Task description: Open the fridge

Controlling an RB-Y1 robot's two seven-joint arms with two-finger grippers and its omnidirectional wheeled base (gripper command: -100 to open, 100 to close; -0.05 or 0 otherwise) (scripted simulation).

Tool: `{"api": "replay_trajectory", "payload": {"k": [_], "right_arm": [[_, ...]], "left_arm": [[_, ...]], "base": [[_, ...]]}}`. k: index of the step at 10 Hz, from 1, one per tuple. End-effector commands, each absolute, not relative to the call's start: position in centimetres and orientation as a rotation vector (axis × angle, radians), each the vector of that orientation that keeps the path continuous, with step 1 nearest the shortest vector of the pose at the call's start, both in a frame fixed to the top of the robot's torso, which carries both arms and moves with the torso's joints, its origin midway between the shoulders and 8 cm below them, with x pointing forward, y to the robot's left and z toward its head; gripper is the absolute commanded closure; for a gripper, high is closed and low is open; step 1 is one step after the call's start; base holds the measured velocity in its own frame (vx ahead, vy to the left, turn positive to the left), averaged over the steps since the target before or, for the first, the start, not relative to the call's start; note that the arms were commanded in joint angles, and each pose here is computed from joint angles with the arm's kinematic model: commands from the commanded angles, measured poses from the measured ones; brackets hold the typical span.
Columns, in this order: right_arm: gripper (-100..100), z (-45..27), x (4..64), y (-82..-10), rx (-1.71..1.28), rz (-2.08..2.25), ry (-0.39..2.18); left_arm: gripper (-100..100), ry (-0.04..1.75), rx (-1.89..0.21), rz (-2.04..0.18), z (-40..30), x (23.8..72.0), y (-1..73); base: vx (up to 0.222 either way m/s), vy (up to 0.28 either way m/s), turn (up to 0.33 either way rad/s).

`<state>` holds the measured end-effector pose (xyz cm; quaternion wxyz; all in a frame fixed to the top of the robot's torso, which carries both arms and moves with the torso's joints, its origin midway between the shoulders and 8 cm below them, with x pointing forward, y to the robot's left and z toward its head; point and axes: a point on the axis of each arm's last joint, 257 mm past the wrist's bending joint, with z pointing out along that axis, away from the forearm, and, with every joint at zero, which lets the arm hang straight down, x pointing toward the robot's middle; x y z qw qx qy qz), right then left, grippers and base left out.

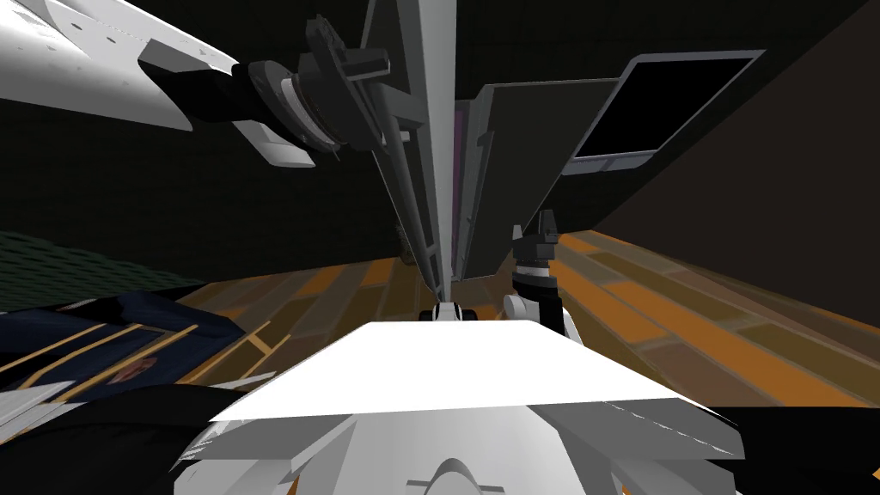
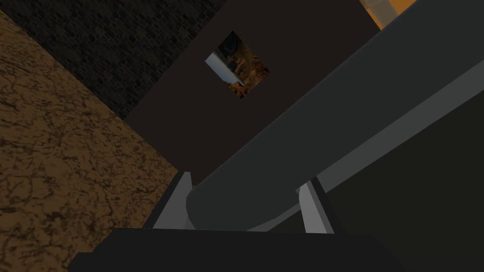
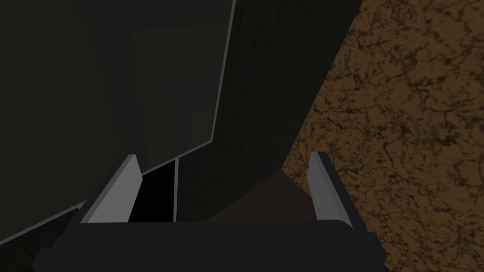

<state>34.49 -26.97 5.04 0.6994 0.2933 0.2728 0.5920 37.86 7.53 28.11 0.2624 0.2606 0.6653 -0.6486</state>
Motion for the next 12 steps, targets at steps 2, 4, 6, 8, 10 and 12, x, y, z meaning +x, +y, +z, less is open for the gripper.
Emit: {"api": "replay_trajectory", "payload": {"k": [2,4,6,8,10,12], "right_arm": [[0,5.0,34.5,-27.0,0.654,1.319,0.608],[0,5.0,34.5,-27.0,0.654,1.319,0.608],[0,5.0,34.5,-27.0,0.654,1.319,0.607],[0,5.0,34.5,-27.0,0.654,1.319,0.607],[0,5.0,34.5,-27.0,0.654,1.319,0.607],[0,5.0,34.5,-27.0,0.654,1.319,0.607]], "left_arm": [[100,1.79,0.829,-1.834,28.1,34.8,5.7],[-100,1.778,0.844,-1.838,29.5,34.1,5.1],[-100,1.778,0.854,-1.843,31.2,33.4,4.2],[-100,1.778,0.861,-1.847,32.3,32.8,3.6],[-100,1.777,0.868,-1.851,33.4,32.2,3.0],[-100,1.777,0.868,-1.851,33.4,32.2,3.0]], "base": [[0.005,0.189,-0.065],[-0.053,0.115,-0.036],[0.0,-0.012,0.031],[0.015,-0.036,0.015],[-0.014,0.022,0.016],[-0.006,0.011,0.004]]}}
